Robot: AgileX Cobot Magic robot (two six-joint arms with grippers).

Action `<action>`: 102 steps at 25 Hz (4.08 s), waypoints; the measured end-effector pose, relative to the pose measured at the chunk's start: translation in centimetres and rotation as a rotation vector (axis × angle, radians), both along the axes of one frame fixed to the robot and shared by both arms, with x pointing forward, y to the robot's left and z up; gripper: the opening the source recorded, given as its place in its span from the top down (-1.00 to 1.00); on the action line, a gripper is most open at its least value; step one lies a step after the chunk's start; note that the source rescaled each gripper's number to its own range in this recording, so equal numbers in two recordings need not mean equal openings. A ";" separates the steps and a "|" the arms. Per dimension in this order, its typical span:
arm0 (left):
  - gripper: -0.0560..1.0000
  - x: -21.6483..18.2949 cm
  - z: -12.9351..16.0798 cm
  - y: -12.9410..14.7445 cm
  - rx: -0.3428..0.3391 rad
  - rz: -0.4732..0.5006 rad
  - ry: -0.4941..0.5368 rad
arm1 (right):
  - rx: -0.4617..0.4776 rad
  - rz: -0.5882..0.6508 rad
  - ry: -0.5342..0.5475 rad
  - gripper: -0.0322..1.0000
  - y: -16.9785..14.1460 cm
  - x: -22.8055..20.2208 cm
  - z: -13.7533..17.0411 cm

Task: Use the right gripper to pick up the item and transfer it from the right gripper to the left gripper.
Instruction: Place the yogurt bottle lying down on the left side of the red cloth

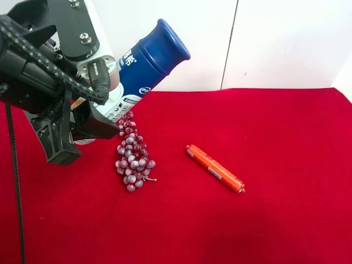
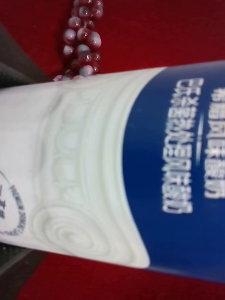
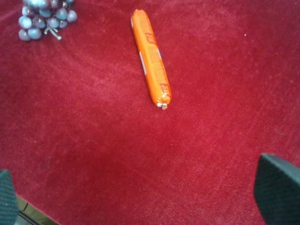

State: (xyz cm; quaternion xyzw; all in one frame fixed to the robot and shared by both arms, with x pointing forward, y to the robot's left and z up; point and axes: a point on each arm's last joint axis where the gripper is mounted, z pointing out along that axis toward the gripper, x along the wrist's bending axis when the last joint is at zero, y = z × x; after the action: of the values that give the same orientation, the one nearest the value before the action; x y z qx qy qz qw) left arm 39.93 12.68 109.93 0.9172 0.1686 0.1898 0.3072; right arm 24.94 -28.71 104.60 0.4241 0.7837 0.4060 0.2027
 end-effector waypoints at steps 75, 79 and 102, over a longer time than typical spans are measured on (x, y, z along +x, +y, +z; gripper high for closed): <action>0.68 10.3 -19.5 14.9 -0.036 1.046 0.557 | 0.046 -0.478 -0.126 -1.00 -0.8 -1.4 0.0; 0.68 10.4 -21.0 14.9 -0.012 1.055 0.598 | 0.046 -0.478 -0.126 -1.00 -0.8 -1.4 0.0; -0.99 10.9 -17.4 14.6 -0.068 1.067 0.578 | 0.046 -0.478 -0.126 -1.00 -0.8 -1.4 0.0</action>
State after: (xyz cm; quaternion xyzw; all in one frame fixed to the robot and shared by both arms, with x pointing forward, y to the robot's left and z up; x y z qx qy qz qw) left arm 50.86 27.33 92.49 0.7103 0.6875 0.0553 0.1407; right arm 23.52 -29.47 104.63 0.5758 0.6375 0.3897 0.3319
